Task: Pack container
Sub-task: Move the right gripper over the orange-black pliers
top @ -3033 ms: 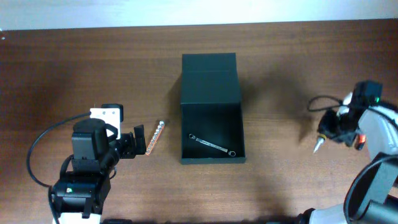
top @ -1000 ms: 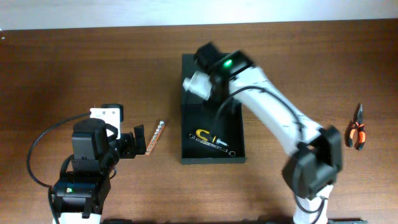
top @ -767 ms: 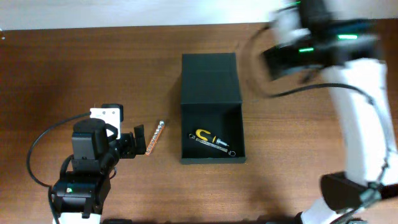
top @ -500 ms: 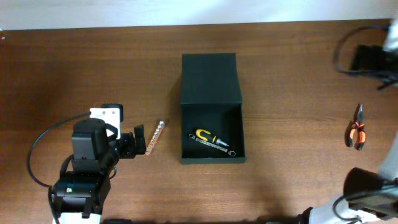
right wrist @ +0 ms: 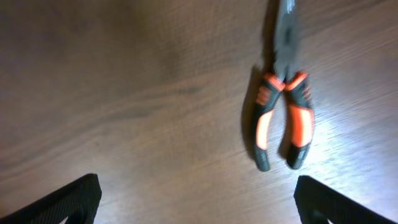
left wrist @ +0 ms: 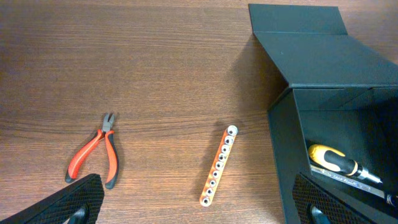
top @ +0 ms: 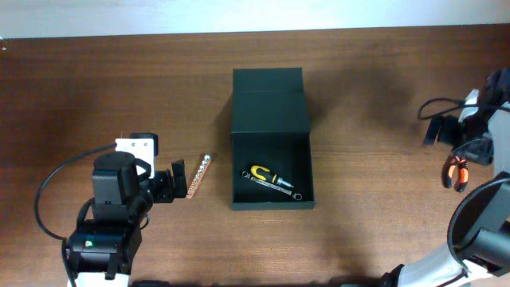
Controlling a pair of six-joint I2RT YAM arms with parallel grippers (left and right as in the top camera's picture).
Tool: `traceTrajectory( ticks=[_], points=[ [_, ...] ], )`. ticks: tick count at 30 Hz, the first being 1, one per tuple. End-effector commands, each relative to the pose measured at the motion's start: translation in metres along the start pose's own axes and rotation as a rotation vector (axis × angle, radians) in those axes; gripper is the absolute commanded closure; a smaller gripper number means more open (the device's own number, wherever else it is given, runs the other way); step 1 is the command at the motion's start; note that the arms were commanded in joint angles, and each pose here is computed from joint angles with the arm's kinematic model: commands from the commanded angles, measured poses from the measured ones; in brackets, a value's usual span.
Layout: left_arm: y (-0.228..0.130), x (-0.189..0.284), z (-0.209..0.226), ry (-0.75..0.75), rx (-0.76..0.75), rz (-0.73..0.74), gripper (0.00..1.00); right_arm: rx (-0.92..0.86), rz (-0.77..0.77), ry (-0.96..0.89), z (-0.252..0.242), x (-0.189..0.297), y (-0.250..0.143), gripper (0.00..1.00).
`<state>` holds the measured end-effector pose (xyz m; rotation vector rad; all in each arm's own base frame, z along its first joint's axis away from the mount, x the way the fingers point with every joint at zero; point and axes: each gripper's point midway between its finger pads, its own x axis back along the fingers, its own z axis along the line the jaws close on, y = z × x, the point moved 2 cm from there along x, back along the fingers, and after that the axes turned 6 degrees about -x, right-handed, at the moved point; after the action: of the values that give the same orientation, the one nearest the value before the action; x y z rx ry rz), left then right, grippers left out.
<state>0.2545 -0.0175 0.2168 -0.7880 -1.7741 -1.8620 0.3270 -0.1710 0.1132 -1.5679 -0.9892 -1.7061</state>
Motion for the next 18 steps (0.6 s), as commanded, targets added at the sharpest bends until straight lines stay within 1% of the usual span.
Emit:
traceTrajectory(
  ticks=[1, 5, 9, 14, 18],
  points=[
    [0.006, 0.003, 0.002, 0.008, -0.014, -0.018, 0.01, 0.024, 0.013, 0.009, 0.001, -0.021, -0.011, 0.01],
    [0.006, 0.003, 0.002, 0.008, -0.014, -0.015, 0.01, 0.03, -0.017, 0.012, 0.001, -0.032, -0.008, 0.01],
    [0.005, 0.003, 0.002, 0.007, -0.013, -0.01, 0.01, 0.078, -0.04, 0.038, 0.004, -0.043, -0.007, 0.01],
    [0.005, 0.003, 0.002, 0.007, -0.013, -0.01, 0.01, 0.077, -0.068, 0.038, 0.004, -0.046, -0.003, 0.01],
    [0.005, 0.003, 0.002, 0.007, -0.013, -0.01, 0.01, 0.04, -0.087, 0.032, -0.008, -0.046, 0.002, 0.01]
  ],
)
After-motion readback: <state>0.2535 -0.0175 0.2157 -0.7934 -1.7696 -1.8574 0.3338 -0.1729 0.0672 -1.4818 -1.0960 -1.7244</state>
